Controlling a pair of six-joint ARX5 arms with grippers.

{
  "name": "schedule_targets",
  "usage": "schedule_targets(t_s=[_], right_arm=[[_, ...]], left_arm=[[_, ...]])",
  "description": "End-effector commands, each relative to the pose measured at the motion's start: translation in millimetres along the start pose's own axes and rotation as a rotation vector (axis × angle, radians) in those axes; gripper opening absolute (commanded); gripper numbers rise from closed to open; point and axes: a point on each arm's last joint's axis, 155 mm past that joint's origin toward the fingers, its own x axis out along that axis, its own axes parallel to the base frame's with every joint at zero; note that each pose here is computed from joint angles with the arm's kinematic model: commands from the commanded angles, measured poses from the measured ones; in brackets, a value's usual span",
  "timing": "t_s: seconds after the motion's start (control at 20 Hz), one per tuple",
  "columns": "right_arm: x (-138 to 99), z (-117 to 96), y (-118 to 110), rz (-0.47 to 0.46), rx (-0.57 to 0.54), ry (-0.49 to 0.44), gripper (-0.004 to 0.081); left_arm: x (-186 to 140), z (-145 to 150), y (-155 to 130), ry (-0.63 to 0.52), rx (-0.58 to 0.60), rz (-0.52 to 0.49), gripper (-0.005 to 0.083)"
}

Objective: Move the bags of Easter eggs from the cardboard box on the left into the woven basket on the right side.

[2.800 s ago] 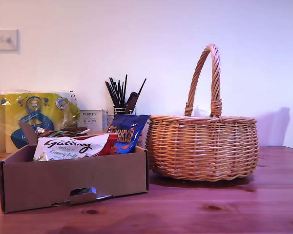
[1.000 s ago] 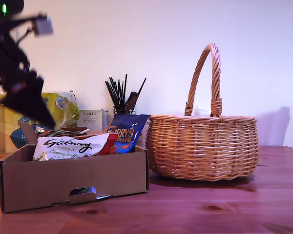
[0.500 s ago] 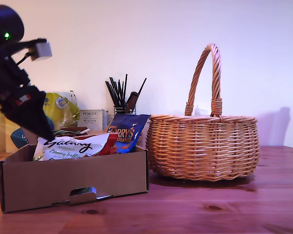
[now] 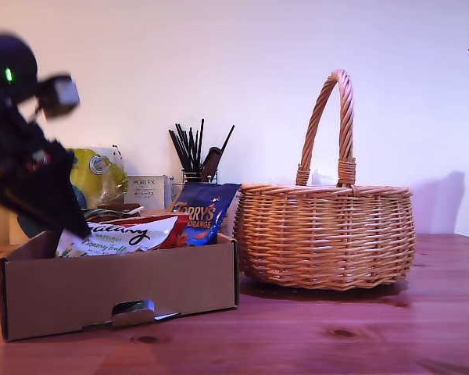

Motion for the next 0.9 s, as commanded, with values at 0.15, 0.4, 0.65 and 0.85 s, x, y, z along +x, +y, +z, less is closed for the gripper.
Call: schedule_targets(t_s=[0.15, 0.4, 0.65, 0.85], right_arm=[[-3, 7, 2, 0.006, -0.013, -0.022, -0.0012], [-3, 7, 2, 0.005, -0.013, -0.023, -0.0012], [-3, 8, 2, 0.005, -0.014, -0.026, -0.0012], [-3, 8, 2, 0.006, -0.014, -0.025, -0.0012]], left_arm=[[-1, 23, -14, -0.075, 0.038, -0.061, 0.0639], [5, 25, -32, -0.065, 0.065, -0.104, 0.0634], [18, 19, -48, -0.023, 0.088, -0.141, 0.0538], [33, 6, -46, 0.042, 0.089, -0.118, 0.0441]])
